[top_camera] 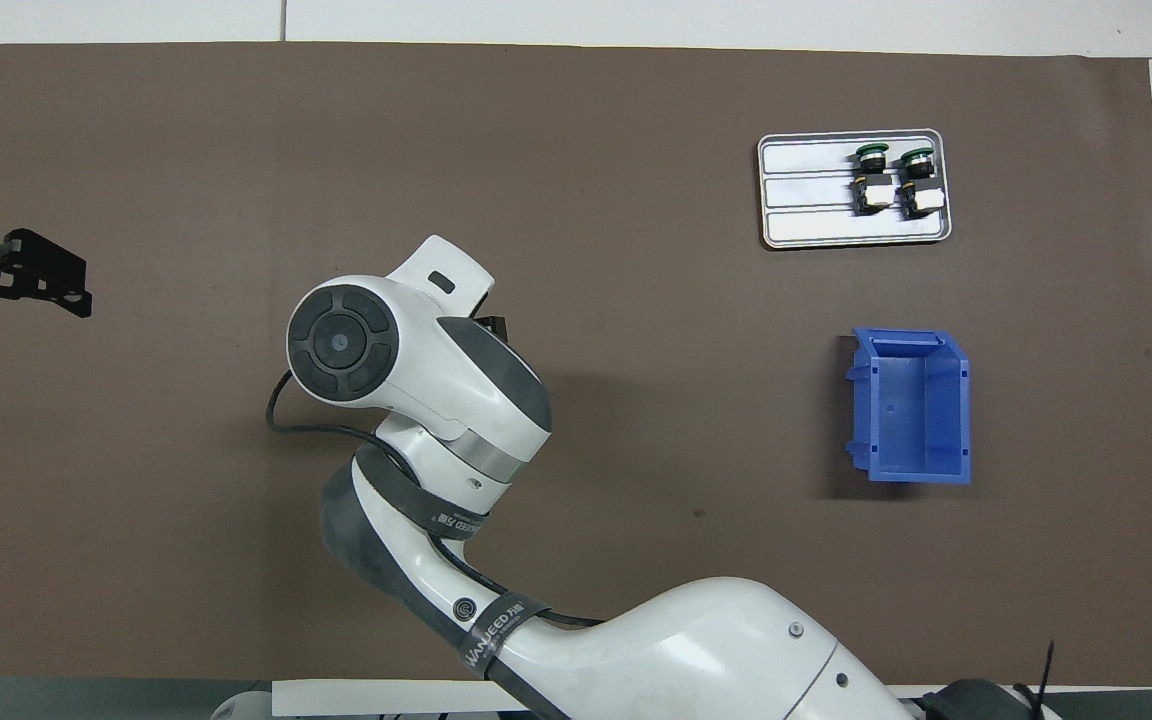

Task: Place and press button with both arms
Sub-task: 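Grasp the green button with the right gripper and lift it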

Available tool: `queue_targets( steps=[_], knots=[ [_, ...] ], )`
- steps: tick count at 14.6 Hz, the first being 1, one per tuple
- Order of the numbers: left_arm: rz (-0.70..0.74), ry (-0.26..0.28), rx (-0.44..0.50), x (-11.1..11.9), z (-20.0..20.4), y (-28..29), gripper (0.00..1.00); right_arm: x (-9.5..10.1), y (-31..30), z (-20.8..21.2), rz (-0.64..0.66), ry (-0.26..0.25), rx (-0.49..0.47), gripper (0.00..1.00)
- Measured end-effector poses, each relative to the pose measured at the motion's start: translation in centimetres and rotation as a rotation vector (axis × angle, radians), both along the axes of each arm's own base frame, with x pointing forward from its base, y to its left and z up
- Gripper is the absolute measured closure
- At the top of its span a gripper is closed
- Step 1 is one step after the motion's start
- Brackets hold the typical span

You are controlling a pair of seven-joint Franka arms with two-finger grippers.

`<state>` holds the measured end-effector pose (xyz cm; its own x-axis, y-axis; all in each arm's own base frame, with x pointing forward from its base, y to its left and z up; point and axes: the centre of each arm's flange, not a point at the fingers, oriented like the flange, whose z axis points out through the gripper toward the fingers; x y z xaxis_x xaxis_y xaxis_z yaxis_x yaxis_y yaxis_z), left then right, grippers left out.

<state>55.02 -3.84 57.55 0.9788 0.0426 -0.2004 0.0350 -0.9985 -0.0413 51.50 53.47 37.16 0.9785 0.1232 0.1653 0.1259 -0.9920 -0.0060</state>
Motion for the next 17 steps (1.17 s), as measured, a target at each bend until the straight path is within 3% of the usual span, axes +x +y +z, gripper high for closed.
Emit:
queue_targets(
  steps=[3,10,11,15,17],
  knots=[
    [0.015,-0.010,-0.004,-0.1,0.6,2.0,0.00,-1.3,-1.1,-4.2,0.050,0.003,-0.017,0.00],
    [0.002,-0.022,-0.005,-0.5,1.4,1.3,0.00,-3.5,-2.0,-4.7,0.083,0.039,-0.037,0.05],
    [0.000,-0.020,-0.005,-0.5,1.4,1.2,0.00,-3.7,-2.0,-4.7,0.083,0.043,-0.037,0.13],
    [0.000,-0.011,-0.005,-0.7,1.3,1.2,0.00,-3.0,-2.5,-3.7,0.075,0.082,-0.018,0.61],
    [0.003,-0.011,-0.005,-0.7,1.3,1.4,0.00,-0.6,-4.1,-0.5,0.046,0.099,-0.007,0.66]
  ],
)
